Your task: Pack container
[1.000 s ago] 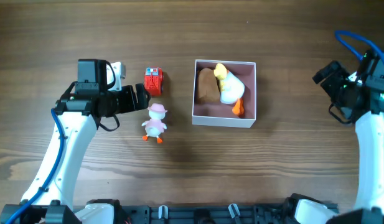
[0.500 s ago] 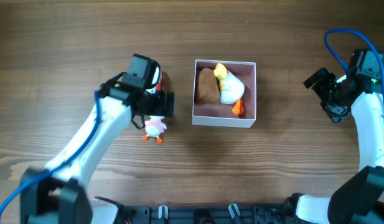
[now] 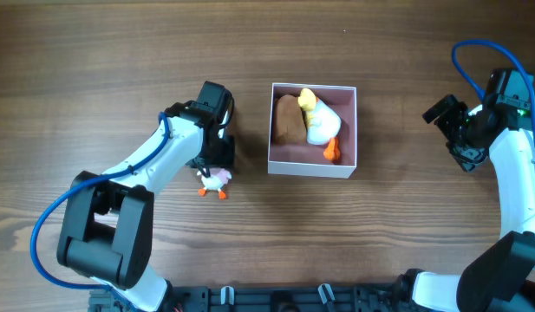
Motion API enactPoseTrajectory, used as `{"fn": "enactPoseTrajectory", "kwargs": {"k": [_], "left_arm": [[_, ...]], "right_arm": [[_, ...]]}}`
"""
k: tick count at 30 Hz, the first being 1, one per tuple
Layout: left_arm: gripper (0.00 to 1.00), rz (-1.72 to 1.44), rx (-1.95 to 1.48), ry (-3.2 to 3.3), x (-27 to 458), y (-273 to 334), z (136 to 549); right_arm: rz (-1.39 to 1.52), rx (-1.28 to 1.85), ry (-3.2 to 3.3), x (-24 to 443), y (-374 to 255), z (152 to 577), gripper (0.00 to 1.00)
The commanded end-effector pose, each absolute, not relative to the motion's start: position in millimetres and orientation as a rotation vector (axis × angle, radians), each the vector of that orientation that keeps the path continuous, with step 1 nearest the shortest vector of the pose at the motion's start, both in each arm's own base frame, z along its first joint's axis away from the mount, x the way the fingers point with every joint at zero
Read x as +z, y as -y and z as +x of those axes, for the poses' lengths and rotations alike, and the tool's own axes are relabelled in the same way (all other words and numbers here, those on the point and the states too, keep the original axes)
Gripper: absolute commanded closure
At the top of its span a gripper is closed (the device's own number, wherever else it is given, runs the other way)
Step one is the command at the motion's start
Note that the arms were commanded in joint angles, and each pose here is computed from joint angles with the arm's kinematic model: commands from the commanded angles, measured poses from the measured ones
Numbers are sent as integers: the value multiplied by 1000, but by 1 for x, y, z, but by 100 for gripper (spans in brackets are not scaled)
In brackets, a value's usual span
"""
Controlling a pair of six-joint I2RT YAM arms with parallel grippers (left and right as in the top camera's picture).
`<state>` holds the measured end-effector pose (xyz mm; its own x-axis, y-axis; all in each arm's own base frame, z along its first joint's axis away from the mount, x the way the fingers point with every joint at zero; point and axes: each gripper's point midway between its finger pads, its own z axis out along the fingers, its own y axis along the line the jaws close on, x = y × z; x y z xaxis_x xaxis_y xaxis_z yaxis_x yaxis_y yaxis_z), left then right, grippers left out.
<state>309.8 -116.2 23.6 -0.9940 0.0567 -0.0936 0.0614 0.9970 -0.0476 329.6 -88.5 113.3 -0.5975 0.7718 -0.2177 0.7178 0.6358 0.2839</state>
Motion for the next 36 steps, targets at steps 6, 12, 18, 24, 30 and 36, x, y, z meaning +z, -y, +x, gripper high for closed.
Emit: {"fn": "enactPoseTrajectory", "kwargs": {"k": [6, 12, 18, 24, 30, 36], "left_arm": [[49, 104, -65, -3025, 14, 118, 322], [96, 110, -70, -3017, 12, 120, 325], [96, 149, -67, -3027, 40, 117, 315], [96, 573, -323, -2714, 160, 197, 316], [96, 1071, -378, -2216, 217, 291, 314], [96, 1204, -404, -2016, 185, 364, 338]], "right_arm": [[1201, 249, -2546, 111, 88, 329, 0], [1207, 250, -2548, 111, 87, 328, 0], [1207, 250, -2548, 111, 87, 328, 0], [1209, 249, -2552, 110, 87, 327, 1], [1209, 250, -2552, 110, 87, 327, 1], [1218, 248, -2568, 109, 86, 323, 1]]}}
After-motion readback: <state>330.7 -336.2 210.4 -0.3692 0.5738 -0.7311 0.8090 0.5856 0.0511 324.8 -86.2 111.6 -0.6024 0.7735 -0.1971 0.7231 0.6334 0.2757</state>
